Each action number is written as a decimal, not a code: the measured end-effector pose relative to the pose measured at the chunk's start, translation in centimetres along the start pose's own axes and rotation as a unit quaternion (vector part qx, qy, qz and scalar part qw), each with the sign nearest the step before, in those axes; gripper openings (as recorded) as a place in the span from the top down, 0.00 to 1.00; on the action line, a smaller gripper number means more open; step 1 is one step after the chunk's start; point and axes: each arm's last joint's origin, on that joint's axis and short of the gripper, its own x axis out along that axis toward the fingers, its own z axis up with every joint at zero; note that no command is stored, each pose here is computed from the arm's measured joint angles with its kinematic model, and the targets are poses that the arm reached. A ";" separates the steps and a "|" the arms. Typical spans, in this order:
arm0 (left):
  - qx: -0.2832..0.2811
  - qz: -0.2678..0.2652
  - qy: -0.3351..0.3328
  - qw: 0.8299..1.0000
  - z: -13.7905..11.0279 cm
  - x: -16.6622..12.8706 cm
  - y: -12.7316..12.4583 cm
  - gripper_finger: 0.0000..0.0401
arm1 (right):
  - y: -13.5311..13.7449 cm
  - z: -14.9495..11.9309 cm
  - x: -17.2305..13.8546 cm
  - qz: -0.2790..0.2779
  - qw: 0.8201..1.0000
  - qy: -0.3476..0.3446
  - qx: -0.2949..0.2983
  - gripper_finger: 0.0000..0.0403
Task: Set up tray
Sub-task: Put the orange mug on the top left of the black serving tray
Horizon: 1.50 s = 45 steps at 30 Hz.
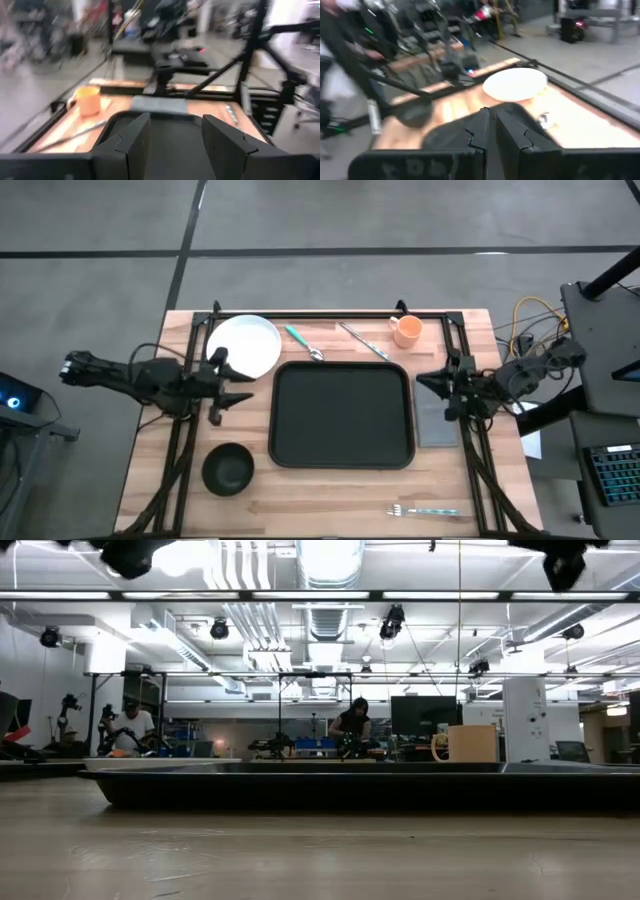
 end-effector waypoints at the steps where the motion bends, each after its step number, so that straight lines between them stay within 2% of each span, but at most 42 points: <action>1: -0.011 0.012 0.014 1.000 0.8 0.7 -0.2 0.60 | 0.5 1.1 0.4 -0.011 1.000 0.014 -0.018 0.94; 5: -0.028 0.039 0.071 0.996 3.8 4.1 -1.0 0.60 | 1.8 4.9 2.3 -0.093 0.985 0.101 -0.100 0.94; 8: -0.021 0.046 0.128 0.991 4.9 6.8 -1.7 0.60 | 1.3 6.6 3.8 -0.195 0.953 0.202 -0.114 0.92; 10: -0.022 0.037 0.130 0.991 6.3 8.1 -2.2 0.60 | 0.5 7.5 4.5 -0.246 0.928 0.258 -0.111 0.89; 12: -0.025 0.010 0.126 0.992 7.5 9.1 -2.7 0.60 | -0.6 8.4 5.2 -0.292 0.908 0.281 -0.103 0.85; 15: -0.027 -0.030 0.137 0.990 8.2 10.7 -3.4 0.60 | -2.5 9.5 5.9 -0.334 0.890 0.291 -0.104 0.78; 18: -0.028 -0.048 0.142 0.988 8.6 11.6 -3.7 0.60 | -5.1 10.2 6.0 -0.365 0.877 0.304 -0.071 0.72; 21: -0.031 -0.056 0.134 0.989 9.1 11.9 -3.9 0.60 | -8.0 10.1 6.0 -0.369 0.873 0.317 -0.029 0.67; 25: -0.029 -0.056 0.146 0.987 8.5 12.1 -3.9 0.60 | -11.6 9.0 6.4 -0.341 0.880 0.330 0.019 0.61; 30: -0.031 -0.057 0.142 0.988 8.5 11.7 -3.8 0.60 | -15.0 6.1 7.9 -0.328 0.859 0.391 0.049 0.56; 33: -0.031 -0.057 0.144 0.987 8.4 11.7 -3.8 0.60 | -16.4 4.5 9.4 -0.321 0.853 0.410 0.042 0.55; 36: -0.036 -0.056 0.144 0.987 8.5 11.7 -3.8 0.60 | -17.3 3.3 10.8 -0.306 0.855 0.416 0.041 0.56; 45: -0.055 -0.054 0.145 0.986 8.5 11.7 -3.8 0.60 | -19.3 0.1 13.2 -0.289 0.844 0.448 0.051 0.58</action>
